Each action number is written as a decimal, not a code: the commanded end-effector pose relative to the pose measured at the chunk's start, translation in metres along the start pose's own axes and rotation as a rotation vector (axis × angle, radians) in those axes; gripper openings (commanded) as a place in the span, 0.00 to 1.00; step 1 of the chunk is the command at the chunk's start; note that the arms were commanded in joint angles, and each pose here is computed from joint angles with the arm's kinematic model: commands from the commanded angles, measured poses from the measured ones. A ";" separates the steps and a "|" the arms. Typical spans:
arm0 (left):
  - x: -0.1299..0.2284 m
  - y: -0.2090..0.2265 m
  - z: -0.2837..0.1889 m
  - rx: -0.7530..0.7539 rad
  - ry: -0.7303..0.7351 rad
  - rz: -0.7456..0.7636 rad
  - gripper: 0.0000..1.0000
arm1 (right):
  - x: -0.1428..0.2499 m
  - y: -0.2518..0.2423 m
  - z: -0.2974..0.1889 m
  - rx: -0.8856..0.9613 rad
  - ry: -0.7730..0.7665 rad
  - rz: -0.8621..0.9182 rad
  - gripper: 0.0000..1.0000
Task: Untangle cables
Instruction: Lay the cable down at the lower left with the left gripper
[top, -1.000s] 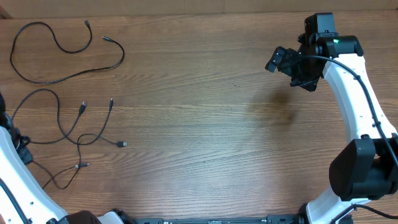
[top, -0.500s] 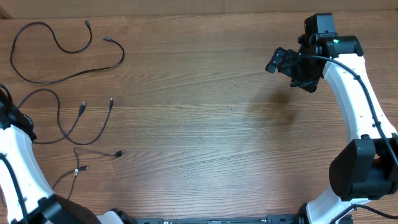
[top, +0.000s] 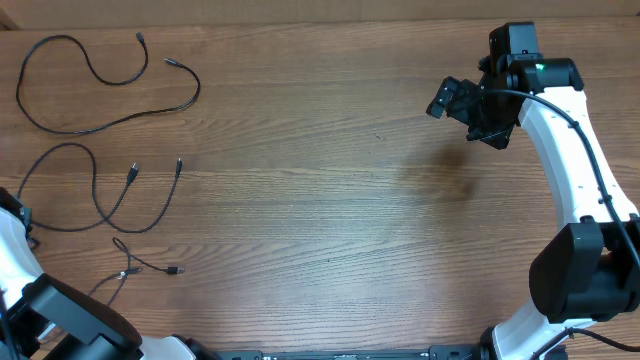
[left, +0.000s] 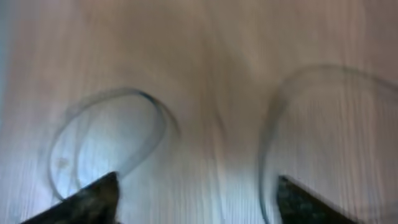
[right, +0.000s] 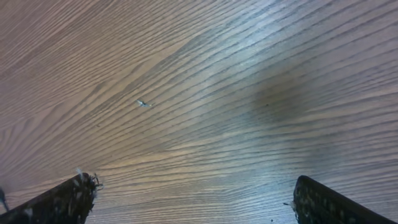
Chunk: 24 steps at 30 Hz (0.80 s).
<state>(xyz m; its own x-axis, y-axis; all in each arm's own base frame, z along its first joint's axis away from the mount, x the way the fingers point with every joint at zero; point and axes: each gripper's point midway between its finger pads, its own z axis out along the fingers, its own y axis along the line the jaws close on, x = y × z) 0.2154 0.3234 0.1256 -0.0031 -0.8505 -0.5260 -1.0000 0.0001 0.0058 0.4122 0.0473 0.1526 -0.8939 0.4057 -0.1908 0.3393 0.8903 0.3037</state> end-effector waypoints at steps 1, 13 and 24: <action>0.062 -0.058 -0.020 0.396 0.300 0.243 0.86 | -0.001 0.004 -0.012 -0.020 -0.028 -0.002 1.00; 0.161 -0.040 -0.054 0.316 0.616 0.436 0.96 | -0.004 0.006 -0.012 -0.027 -0.041 -0.006 1.00; 0.174 -0.002 -0.031 0.098 0.583 0.436 0.65 | -0.004 0.006 -0.012 -0.027 -0.042 -0.006 1.00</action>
<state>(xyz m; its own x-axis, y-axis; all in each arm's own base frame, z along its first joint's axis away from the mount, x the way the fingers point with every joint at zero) 0.2272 0.1534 0.0652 -0.4465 -0.8930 0.0573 -0.8947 0.4445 -0.0445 0.4157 0.0476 0.1536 -0.8910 0.4057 -0.2038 0.3343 0.8900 0.3102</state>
